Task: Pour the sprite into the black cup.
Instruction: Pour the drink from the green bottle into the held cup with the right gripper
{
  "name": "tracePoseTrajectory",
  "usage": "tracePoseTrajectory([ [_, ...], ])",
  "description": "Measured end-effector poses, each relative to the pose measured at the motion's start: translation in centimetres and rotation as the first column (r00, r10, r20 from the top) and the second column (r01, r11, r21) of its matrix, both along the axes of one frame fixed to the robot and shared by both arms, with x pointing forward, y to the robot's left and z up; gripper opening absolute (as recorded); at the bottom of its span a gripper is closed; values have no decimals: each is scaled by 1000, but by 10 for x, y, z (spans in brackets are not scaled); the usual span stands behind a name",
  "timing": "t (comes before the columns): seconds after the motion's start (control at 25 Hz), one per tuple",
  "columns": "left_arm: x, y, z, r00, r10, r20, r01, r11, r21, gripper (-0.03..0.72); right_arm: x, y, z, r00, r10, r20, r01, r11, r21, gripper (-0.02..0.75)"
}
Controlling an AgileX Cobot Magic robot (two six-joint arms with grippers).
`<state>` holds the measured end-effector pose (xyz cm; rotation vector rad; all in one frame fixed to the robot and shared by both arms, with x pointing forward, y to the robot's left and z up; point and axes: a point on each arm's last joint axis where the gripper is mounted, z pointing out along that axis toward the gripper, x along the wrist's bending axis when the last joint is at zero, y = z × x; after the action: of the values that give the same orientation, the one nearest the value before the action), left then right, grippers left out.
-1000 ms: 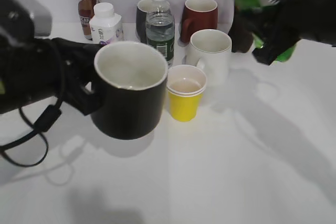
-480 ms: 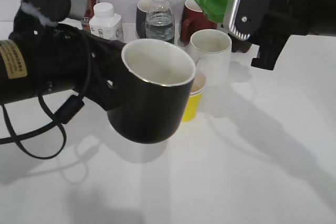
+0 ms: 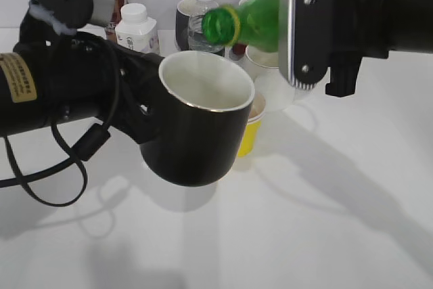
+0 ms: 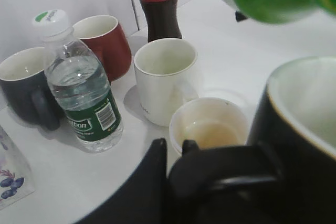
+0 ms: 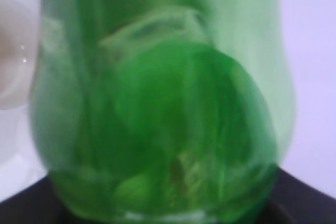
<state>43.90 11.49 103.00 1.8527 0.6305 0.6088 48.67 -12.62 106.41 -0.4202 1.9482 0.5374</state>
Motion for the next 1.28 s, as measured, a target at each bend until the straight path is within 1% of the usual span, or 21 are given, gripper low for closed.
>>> tracePoseTrajectory([
  [0.32,0,0,0,1000,1,-1,-1,1000,-2,58,1,3,-5,996,67,64,-59,991,-123,399],
  [0.56,0,0,-1,1000,2,-4,-2,1000,1,58,1,4,-4,988,106,110,-85,981,-176,399],
  [0.72,0,0,-1,1000,3,-8,-3,1000,5,58,1,4,-3,985,117,123,-92,978,-190,399],
  [0.96,0,0,-1,1000,4,-10,-3,1000,7,58,1,5,-1,980,133,150,-104,977,-188,399],
  [1.28,0,2,-5,999,10,-34,-9,999,35,58,1,6,0,973,151,175,-114,972,-206,399],
])
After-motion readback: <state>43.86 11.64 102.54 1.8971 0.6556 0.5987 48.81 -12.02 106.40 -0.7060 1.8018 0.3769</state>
